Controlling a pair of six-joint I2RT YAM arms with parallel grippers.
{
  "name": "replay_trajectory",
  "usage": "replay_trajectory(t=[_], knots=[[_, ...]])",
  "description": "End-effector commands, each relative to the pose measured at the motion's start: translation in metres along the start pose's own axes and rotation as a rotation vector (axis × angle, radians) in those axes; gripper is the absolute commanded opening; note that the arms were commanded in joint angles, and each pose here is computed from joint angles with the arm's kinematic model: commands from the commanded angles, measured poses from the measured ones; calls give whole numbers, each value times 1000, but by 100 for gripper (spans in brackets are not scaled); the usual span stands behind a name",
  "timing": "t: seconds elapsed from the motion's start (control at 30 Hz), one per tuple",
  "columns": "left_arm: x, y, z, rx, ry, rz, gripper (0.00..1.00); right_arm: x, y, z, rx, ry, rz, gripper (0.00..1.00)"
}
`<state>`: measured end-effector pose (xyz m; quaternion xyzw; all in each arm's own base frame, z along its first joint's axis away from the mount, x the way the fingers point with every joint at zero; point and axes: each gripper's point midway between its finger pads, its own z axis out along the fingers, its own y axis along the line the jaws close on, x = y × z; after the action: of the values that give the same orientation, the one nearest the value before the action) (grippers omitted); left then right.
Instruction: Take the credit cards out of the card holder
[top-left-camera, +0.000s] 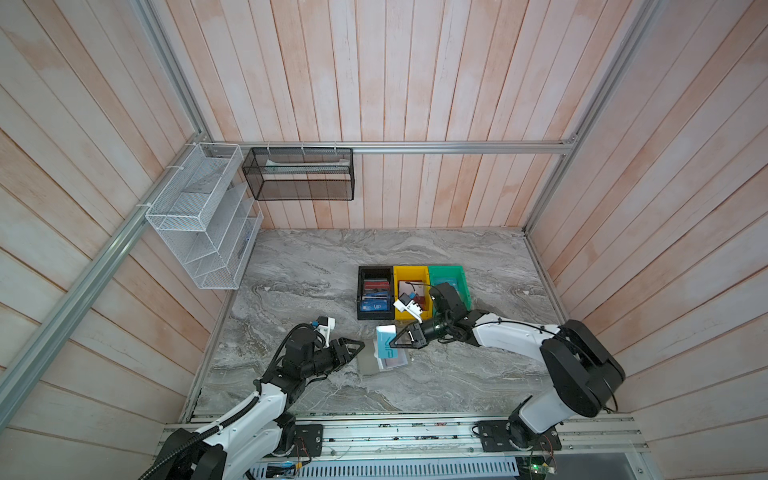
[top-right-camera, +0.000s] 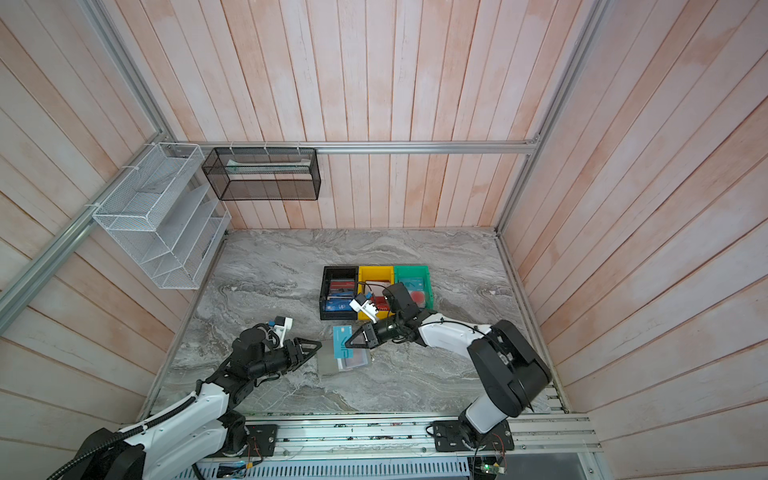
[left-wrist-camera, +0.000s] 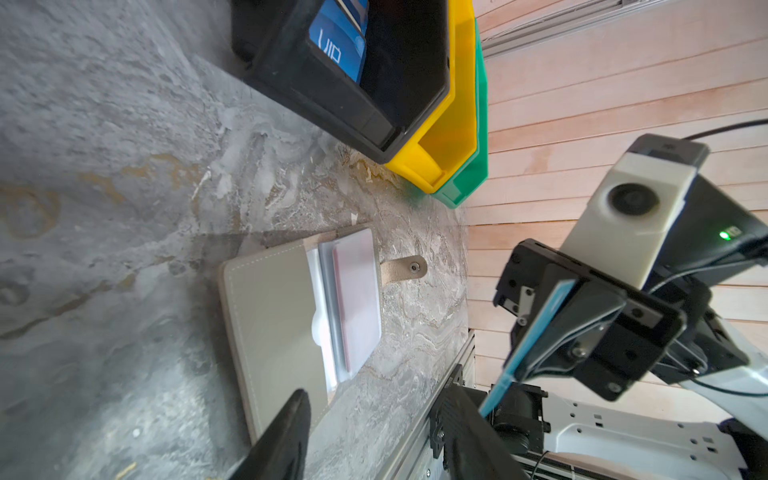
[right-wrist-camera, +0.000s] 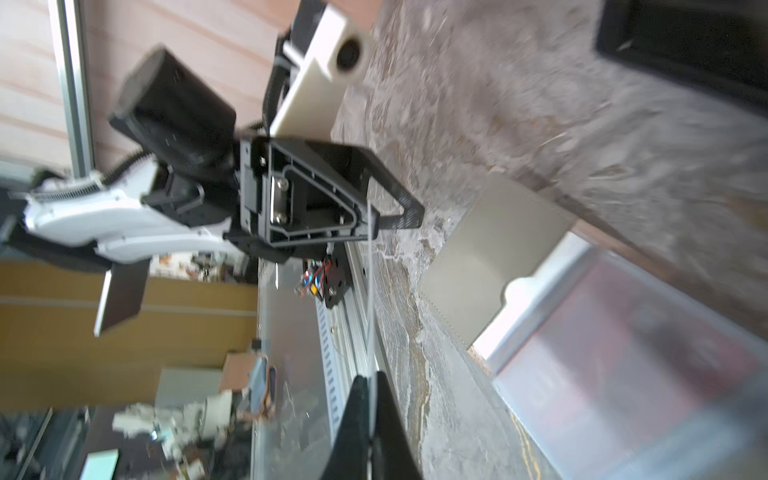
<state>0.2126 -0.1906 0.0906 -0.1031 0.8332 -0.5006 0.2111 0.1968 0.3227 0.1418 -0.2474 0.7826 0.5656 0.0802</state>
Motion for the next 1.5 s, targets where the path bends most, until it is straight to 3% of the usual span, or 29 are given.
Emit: replay_trajectory(t=[0.0, 0.1, 0.27, 0.43, 0.53, 0.6, 0.67, 0.73, 0.87, 0.97, 1.17, 1.47], knots=[[-7, -3, 3, -11, -13, 30, 55, -35, -2, -31, 78, -255, 113, 0], [-9, -3, 6, -5, -10, 24, 56, -62, 4, -62, 151, -455, 160, 0], [-15, -8, 10, 7, -10, 26, 56, -93, -4, -135, 389, -847, 296, 0], [-17, -13, 11, 17, -10, 35, 56, -99, -4, -189, 460, -1137, 343, 0], [-17, -14, 11, 18, -8, 38, 56, -106, -2, -197, 476, -1182, 319, 0], [-17, -14, 11, 18, -7, 38, 56, -105, -13, -202, 487, -1226, 393, 0], [-16, -13, 11, 15, -5, 35, 56, -108, -17, -203, 512, -1234, 384, 0], [-16, -13, 11, 16, -4, 35, 56, -105, -30, -203, 521, -1258, 482, 0], [-16, -13, 10, 14, -6, 34, 56, -103, -49, -203, 443, -1297, 617, 0], [-16, -12, 10, 12, -12, 34, 56, -108, -55, -203, 401, -1299, 637, 0], [-16, -8, 11, 0, -10, 28, 56, -113, -80, -203, 289, -1297, 788, 0], [-16, -4, 12, -8, -15, 25, 56, -111, -111, -193, 262, -1316, 882, 0]])
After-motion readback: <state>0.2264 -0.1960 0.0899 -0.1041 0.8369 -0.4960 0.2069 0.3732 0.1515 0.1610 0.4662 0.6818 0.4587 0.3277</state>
